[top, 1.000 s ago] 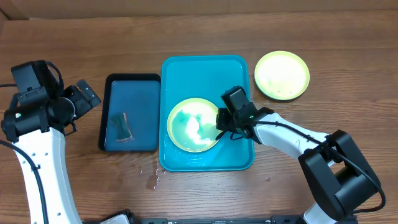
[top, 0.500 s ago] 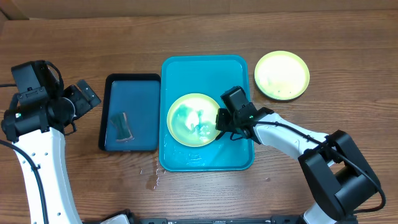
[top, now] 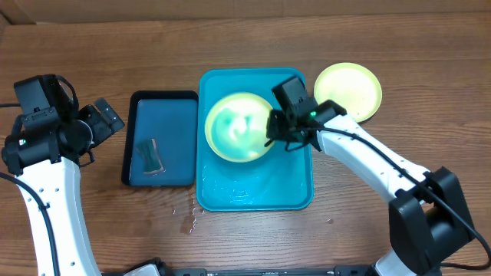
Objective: Clean dirty plates on tray and stack at the side
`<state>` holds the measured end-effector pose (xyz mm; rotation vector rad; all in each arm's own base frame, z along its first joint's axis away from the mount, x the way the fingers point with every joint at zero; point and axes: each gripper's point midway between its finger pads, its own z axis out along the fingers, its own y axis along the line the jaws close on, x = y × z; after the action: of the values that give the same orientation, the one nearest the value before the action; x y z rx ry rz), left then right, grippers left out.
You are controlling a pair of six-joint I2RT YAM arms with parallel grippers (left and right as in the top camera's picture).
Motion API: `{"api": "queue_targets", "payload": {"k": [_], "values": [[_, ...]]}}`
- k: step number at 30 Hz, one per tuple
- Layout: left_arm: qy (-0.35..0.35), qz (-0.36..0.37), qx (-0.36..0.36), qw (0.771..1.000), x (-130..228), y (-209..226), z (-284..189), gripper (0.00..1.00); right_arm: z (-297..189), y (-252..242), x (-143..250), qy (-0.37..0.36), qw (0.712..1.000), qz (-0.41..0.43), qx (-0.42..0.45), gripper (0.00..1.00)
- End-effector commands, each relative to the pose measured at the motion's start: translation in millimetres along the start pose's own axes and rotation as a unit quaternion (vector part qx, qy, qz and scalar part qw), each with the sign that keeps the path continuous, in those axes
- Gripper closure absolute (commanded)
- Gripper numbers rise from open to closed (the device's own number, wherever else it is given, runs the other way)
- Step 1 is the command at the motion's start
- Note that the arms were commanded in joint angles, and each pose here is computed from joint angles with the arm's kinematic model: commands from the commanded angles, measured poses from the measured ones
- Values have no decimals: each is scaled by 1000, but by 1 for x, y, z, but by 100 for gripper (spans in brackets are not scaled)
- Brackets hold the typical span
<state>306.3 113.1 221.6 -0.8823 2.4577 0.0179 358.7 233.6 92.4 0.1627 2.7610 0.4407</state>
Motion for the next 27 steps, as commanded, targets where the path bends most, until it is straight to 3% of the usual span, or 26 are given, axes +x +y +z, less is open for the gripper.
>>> {"api": "queue_targets", "payload": {"k": [1, 19, 27], "values": [[-2, -5, 3, 1000, -3, -2, -1, 0, -23, 30, -17, -51, 998, -29, -24, 96], [-2, -5, 3, 1000, -3, -2, -1, 0, 21, 144, -7, -178, 974, -85, -109, 96], [-2, -5, 3, 1000, -3, -2, -1, 0, 23, 170, -8, -231, 960, -98, -128, 96]]}}
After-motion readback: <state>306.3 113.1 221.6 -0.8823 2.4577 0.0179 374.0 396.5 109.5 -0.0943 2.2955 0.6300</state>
